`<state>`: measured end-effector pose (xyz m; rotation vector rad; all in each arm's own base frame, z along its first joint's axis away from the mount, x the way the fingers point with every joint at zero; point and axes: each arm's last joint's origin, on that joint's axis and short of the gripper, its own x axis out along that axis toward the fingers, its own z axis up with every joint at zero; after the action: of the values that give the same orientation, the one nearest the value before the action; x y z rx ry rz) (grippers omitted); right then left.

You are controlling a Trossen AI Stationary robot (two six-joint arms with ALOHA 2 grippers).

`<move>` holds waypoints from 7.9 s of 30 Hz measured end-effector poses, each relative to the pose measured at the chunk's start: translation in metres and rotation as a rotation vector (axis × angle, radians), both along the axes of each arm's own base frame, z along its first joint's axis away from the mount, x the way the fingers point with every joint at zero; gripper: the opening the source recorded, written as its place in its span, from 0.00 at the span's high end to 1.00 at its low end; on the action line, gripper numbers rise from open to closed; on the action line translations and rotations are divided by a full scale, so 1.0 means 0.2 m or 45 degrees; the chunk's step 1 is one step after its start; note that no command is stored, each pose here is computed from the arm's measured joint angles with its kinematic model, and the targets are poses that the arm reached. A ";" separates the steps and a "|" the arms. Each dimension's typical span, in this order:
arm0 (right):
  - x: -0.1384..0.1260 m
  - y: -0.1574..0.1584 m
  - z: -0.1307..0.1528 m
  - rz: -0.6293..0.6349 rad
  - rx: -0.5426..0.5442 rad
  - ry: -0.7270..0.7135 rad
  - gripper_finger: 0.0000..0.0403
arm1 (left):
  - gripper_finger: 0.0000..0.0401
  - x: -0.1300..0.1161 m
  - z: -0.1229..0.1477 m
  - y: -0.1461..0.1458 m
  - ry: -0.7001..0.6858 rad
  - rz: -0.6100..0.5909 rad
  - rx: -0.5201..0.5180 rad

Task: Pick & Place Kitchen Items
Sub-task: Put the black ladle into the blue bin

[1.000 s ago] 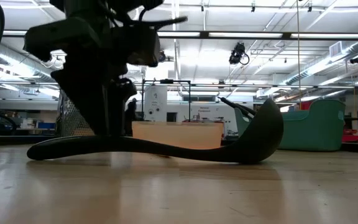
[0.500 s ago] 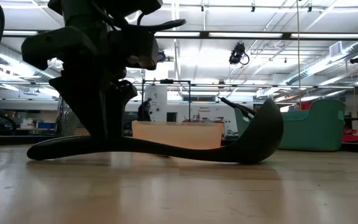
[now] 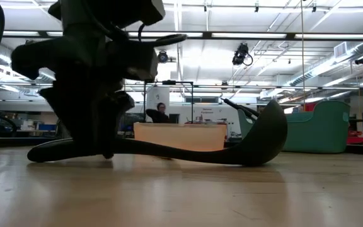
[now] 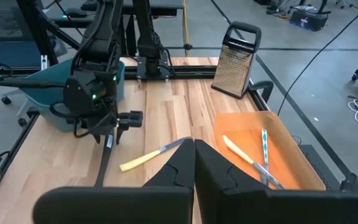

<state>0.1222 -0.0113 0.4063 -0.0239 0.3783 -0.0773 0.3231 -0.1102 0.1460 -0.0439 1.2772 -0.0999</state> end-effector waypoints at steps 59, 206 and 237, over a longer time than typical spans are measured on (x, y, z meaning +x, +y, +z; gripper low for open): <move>0.00 0.00 -0.01 0.008 -0.020 0.019 0.99 | 0.72 0.04 -0.04 -0.02 0.029 0.008 -0.031; 0.02 -0.01 0.05 -0.019 -0.064 -0.140 0.99 | 0.77 -0.59 1.25 0.22 -0.036 -0.412 0.322; 0.02 0.00 0.05 0.028 -0.063 -0.136 0.99 | 0.78 -0.84 1.26 0.30 -0.116 -0.385 0.241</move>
<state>0.1270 -0.0115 0.4164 -0.0727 0.2696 -0.0656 0.1555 -0.0511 0.3972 0.3138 1.1901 -0.2377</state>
